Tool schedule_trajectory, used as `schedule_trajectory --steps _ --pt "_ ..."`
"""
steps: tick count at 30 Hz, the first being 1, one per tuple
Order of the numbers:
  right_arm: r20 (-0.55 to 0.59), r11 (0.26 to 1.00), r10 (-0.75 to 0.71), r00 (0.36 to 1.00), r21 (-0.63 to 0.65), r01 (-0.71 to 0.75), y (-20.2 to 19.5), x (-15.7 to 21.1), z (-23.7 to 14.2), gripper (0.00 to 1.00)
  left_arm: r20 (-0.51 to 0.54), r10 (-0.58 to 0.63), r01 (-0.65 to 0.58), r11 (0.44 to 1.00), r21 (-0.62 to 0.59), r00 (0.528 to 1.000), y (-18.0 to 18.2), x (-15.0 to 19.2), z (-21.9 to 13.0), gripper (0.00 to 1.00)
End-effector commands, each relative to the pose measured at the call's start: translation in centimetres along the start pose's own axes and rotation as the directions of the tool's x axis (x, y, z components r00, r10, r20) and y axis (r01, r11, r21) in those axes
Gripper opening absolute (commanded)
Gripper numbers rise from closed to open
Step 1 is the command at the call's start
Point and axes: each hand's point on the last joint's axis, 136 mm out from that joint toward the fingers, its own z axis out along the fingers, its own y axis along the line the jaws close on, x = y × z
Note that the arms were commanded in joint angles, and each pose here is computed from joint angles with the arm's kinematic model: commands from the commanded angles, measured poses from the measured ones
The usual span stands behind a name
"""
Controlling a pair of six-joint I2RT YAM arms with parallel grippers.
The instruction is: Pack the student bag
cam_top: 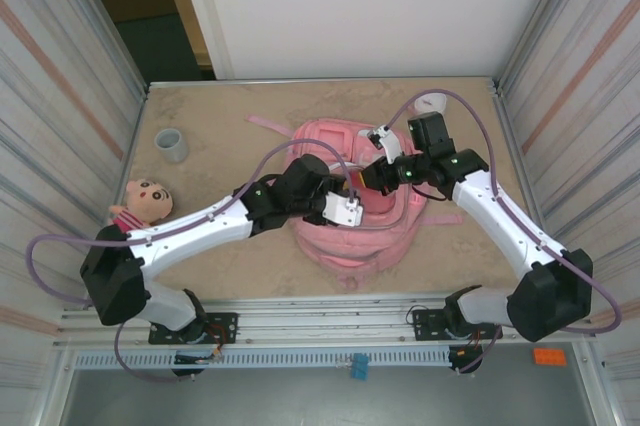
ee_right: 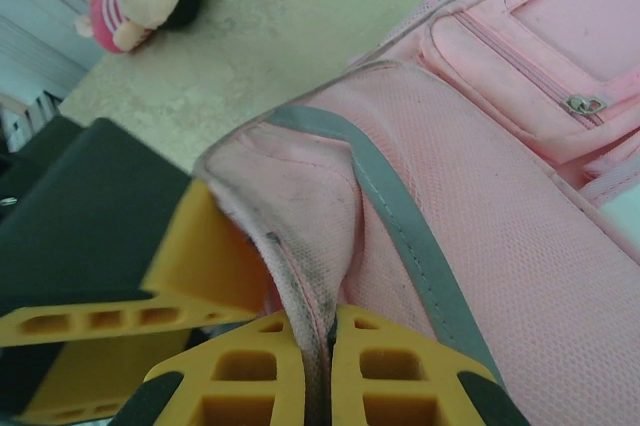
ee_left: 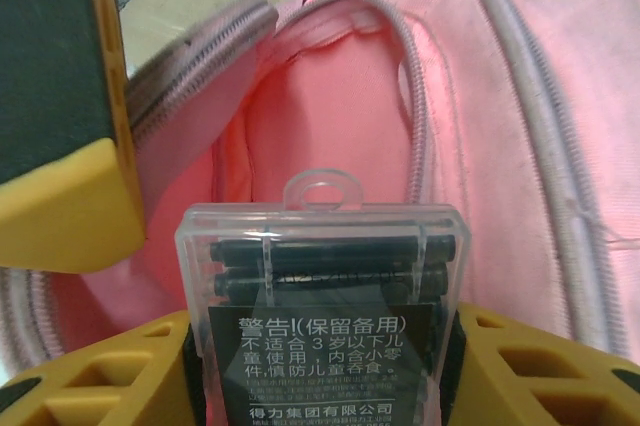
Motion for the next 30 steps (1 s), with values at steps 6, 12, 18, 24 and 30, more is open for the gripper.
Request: schedule_trajectory --steps 6,12,18,24,30 --pt "0.118 0.989 -0.109 0.987 -0.085 0.120 3.0 -2.8 -2.1 0.05 0.024 -0.079 0.080 0.994 -0.078 0.997 2.4 -0.3 -0.3 0.56" --pt "0.115 0.989 -0.113 0.987 -0.080 0.123 2.8 -2.7 -2.1 0.05 0.047 -0.132 0.137 0.983 -0.126 0.990 2.6 -0.1 -1.5 0.68" --pt "0.118 0.989 -0.116 0.986 -0.083 0.126 2.9 -2.8 -2.2 0.05 0.028 -0.155 0.158 0.980 -0.125 0.987 2.1 0.5 -1.6 0.70" --pt "0.123 0.988 -0.124 0.985 -0.081 0.134 3.1 -2.8 -2.5 0.05 0.054 -0.200 0.206 0.966 -0.158 0.978 3.0 0.1 -2.5 0.62" --pt "0.109 0.960 -0.259 0.960 -0.082 0.268 4.0 -1.5 -2.7 0.05 0.132 -0.379 0.400 0.893 -0.206 0.916 4.3 -0.1 -4.8 0.64"
